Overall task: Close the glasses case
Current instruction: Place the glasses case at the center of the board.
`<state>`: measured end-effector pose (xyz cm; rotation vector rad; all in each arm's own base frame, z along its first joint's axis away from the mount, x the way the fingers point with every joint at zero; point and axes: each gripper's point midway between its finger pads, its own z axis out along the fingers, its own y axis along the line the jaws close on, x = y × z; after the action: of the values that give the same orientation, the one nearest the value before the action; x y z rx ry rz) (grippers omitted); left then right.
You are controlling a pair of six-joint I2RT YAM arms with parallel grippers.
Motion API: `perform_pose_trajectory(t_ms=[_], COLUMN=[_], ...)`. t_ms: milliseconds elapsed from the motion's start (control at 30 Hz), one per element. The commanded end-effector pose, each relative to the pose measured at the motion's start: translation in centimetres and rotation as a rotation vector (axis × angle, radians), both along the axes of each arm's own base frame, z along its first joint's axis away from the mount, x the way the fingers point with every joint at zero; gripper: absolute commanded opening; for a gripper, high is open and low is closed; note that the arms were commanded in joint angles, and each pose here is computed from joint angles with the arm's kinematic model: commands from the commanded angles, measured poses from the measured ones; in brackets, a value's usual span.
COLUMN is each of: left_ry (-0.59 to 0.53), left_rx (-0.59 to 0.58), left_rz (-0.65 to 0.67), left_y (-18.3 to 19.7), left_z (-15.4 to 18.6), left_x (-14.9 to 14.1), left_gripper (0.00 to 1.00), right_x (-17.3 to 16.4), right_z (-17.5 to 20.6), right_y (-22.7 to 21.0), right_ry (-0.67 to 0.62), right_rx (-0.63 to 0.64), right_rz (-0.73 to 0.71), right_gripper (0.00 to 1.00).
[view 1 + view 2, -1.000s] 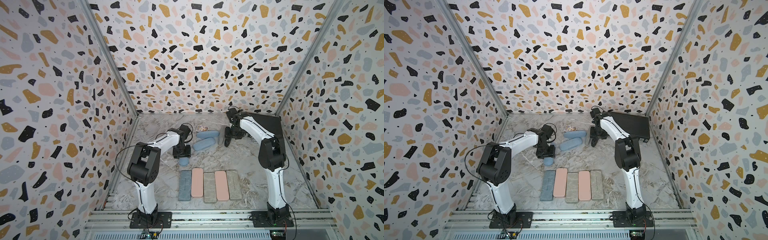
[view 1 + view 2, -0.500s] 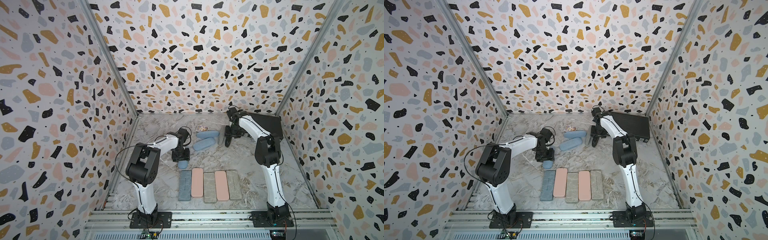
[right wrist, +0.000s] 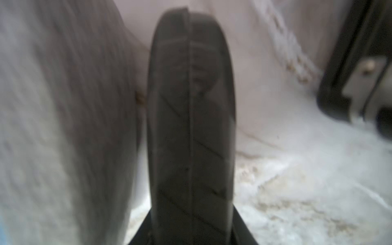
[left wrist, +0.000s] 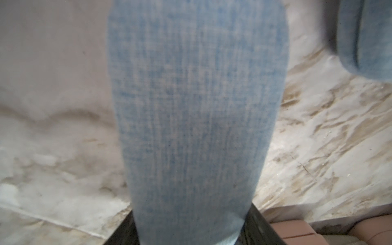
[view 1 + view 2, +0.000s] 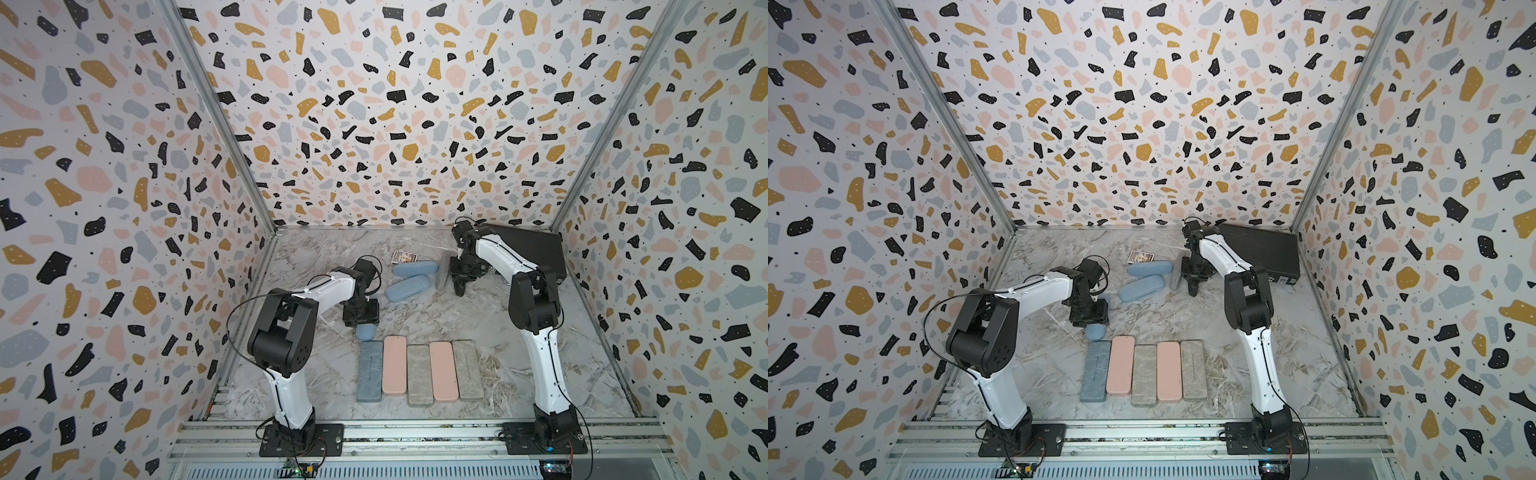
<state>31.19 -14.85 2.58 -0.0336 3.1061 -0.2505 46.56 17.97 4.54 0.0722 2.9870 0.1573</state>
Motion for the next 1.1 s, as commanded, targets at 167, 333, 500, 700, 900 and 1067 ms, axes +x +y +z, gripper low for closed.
perform_pose_trajectory(t_ms=[167,333,500,700,900,1067], left_ry=[0.039,0.038,0.033,0.03,0.031,0.043], left_rx=[0.003,0.012,0.01,-0.004,-0.016,-0.014], left_rz=[0.016,0.021,0.026,0.024,0.018,0.012], left_y=[0.8,1.1,0.8,-0.1,-0.7,-0.9], left_z=[0.4,0.0,-0.2,-0.2,-0.1,-0.4], left_x=[-2.8,-3.4,-2.6,-1.0,-0.3,-0.8], left_gripper=[0.56,0.56,0.57,0.57,0.57,0.57], right_x=[-6.1,-8.6,-10.0,-10.5,-11.0,-11.6], right_z=[6.6,7.5,8.3,8.2,6.0,5.2], right_y=[0.4,1.6,4.9,9.3,10.9,11.8], right_ry=[-0.064,-0.073,-0.076,-0.074,-0.037,-0.013], right_rx=[0.188,0.265,0.359,0.501,0.551,0.554], right_rz=[-0.025,0.005,0.063,0.086,0.058,0.063], right_gripper=[0.11,0.12,0.11,0.11,0.11,0.11])
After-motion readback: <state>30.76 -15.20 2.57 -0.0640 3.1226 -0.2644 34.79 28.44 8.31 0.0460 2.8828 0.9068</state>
